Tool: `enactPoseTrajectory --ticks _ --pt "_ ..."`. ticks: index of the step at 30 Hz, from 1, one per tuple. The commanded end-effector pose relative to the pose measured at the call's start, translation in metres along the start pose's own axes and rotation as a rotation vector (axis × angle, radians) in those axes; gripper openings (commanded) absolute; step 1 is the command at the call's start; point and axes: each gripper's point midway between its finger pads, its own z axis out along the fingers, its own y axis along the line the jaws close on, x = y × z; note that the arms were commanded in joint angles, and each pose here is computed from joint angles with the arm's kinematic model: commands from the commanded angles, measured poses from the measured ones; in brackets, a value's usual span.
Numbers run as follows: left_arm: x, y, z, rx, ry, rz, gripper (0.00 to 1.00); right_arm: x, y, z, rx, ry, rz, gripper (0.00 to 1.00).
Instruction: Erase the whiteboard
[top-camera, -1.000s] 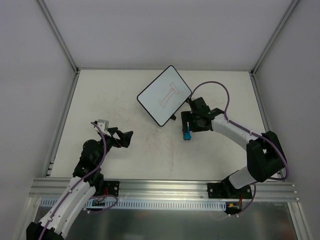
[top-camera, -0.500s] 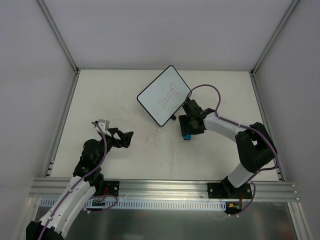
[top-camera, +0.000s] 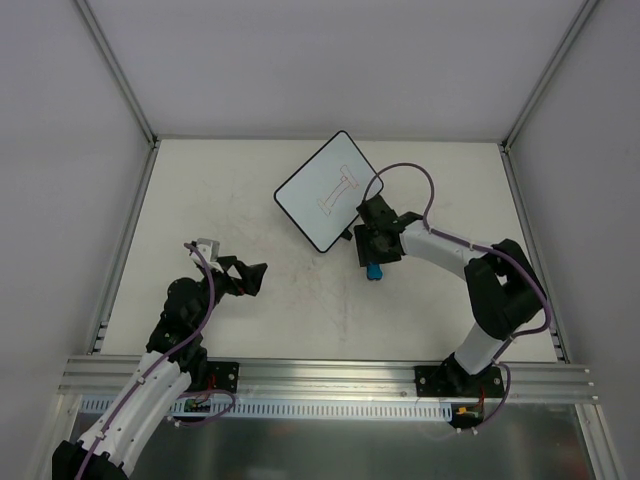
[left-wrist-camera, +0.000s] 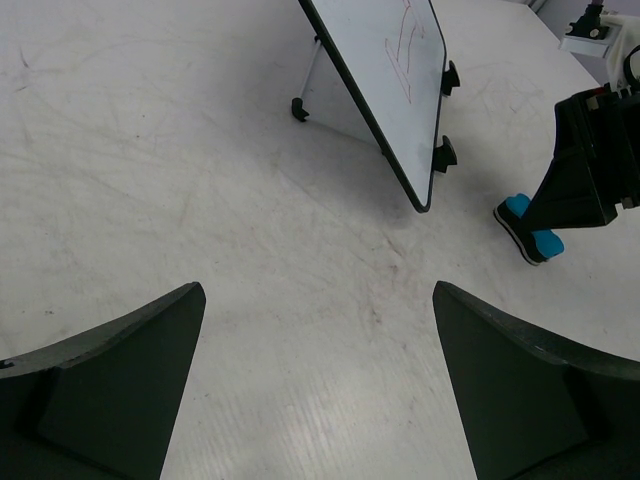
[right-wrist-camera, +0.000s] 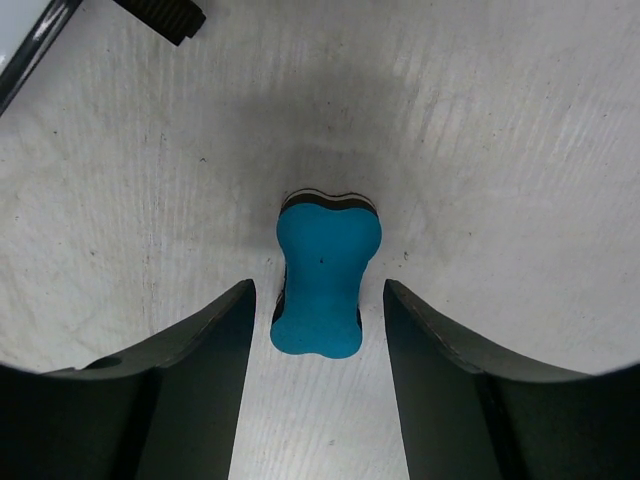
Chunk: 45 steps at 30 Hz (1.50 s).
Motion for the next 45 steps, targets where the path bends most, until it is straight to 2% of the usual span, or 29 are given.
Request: enactPoseTrajectory --ticks 1,5,10,20,25,27,33,38,40,41,45 --pt "-0.022 -0.007 0.002 0.026 -0.06 0.014 0.99 -0.005 0.0 -0.002 0.04 -0.005 0.006 0.57" --pt "-0.022 -0.007 0.002 0.026 -0.06 0.014 0.99 -0.002 0.0 0.0 0.058 0.004 0.014 0.51" --pt "-0.022 -0.007 0.002 0.028 -0.061 0.014 0.99 0.001 -0.002 0.002 0.068 0.014 0.019 0.51" --pt "-0.023 -0.008 0.002 0.034 -0.062 0.013 0.99 0.0 -0.003 0.003 0.077 0.013 0.029 0.44" --pt "-0.022 -0.008 0.002 0.032 -0.061 0.013 0.99 0.001 0.0 0.006 0.069 0.027 0.021 0.44" --pt "-0.021 -0.008 0.002 0.032 -0.058 0.013 0.99 0.0 0.0 0.006 0.071 0.03 0.019 0.37" --pt "-0.022 -0.008 0.001 0.033 -0.061 0.013 0.99 0.002 0.001 0.008 0.068 0.042 0.014 0.34" --pt "-0.022 -0.008 0.002 0.031 -0.06 0.013 0.99 -0.001 -0.002 0.006 0.081 0.025 0.016 0.2" --pt "-0.021 -0.008 0.002 0.032 -0.058 0.013 0.99 -0.003 -0.001 0.005 0.079 0.019 0.013 0.09" --pt "-0.022 -0.008 0.002 0.033 -0.059 0.013 0.99 -0.002 -0.002 0.005 0.081 0.02 0.011 0.0" --pt "-0.021 -0.01 0.001 0.041 -0.058 0.007 0.99 -0.006 -0.001 0.002 0.074 0.009 -0.002 0.0"
